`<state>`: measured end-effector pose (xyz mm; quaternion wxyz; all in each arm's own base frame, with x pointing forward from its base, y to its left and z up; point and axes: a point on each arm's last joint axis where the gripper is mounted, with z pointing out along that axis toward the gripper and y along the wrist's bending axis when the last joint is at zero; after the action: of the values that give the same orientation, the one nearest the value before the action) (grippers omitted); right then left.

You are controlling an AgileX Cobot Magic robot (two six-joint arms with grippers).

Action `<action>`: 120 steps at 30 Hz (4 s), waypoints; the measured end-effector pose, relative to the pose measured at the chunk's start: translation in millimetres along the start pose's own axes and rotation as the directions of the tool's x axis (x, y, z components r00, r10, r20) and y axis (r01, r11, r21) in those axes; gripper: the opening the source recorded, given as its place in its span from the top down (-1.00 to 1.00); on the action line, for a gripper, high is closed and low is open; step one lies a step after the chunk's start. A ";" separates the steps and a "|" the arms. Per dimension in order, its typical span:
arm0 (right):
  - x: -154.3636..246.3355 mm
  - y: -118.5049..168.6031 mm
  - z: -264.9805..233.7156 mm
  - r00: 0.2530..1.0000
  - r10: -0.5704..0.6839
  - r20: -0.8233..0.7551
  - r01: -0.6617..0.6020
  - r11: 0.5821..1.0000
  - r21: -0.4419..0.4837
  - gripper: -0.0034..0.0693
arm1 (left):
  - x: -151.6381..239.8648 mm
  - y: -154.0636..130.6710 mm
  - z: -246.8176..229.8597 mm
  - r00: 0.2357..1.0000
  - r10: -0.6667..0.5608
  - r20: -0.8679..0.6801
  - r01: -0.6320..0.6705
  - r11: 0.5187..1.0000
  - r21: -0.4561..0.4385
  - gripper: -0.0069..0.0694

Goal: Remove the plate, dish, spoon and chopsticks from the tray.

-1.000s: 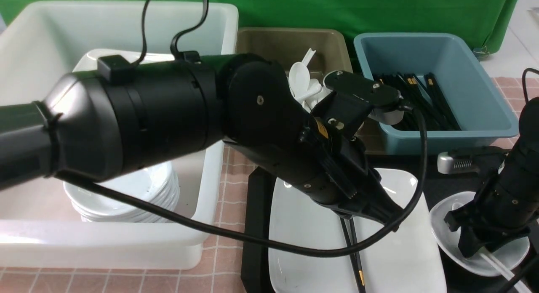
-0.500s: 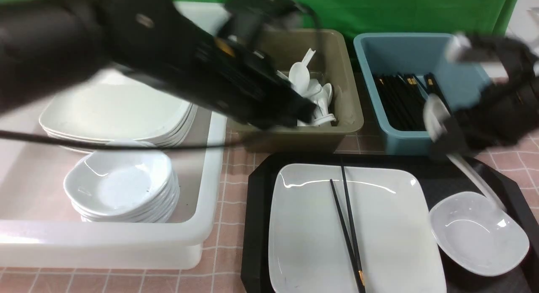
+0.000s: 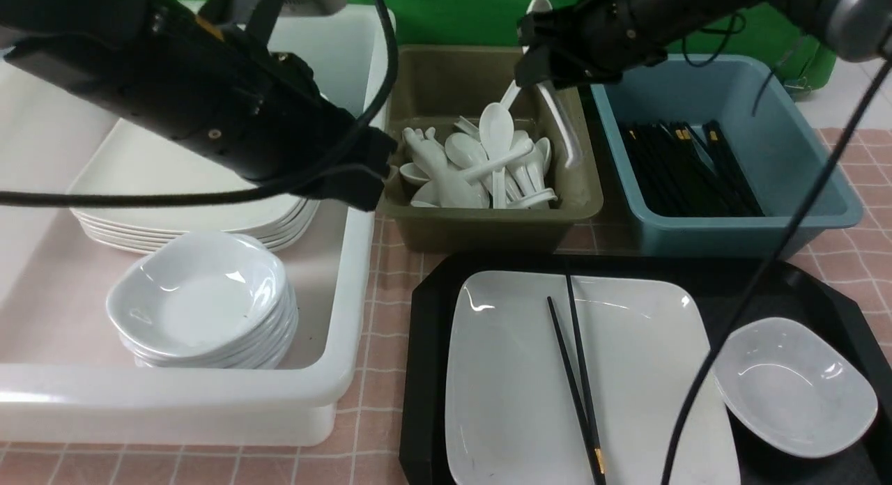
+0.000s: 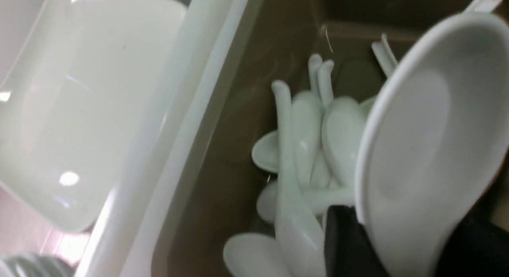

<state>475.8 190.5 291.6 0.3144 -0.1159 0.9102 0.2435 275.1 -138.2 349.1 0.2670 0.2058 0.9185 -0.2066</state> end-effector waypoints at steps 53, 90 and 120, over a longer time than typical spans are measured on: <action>159.2 28.2 -318.8 0.986 -0.154 -0.064 0.166 0.947 0.274 0.26 | 60.7 -153.8 243.4 0.883 -0.031 -0.468 -0.091 0.968 -0.235 -0.37; 157.9 27.9 -318.2 0.988 -0.150 -0.047 0.157 0.948 0.277 0.25 | -31.3 -166.4 162.0 0.939 -0.087 -0.334 0.114 0.991 0.064 0.77; 132.1 28.8 -321.6 0.945 -0.245 0.217 0.167 0.931 0.324 0.25 | -92.0 -111.1 249.7 0.684 -0.553 -0.477 0.721 0.611 0.326 0.77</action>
<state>197.0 41.5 439.1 0.4662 -0.1302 0.8714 0.0800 393.2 -377.2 239.2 -0.0442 -0.0482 0.8767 -0.4766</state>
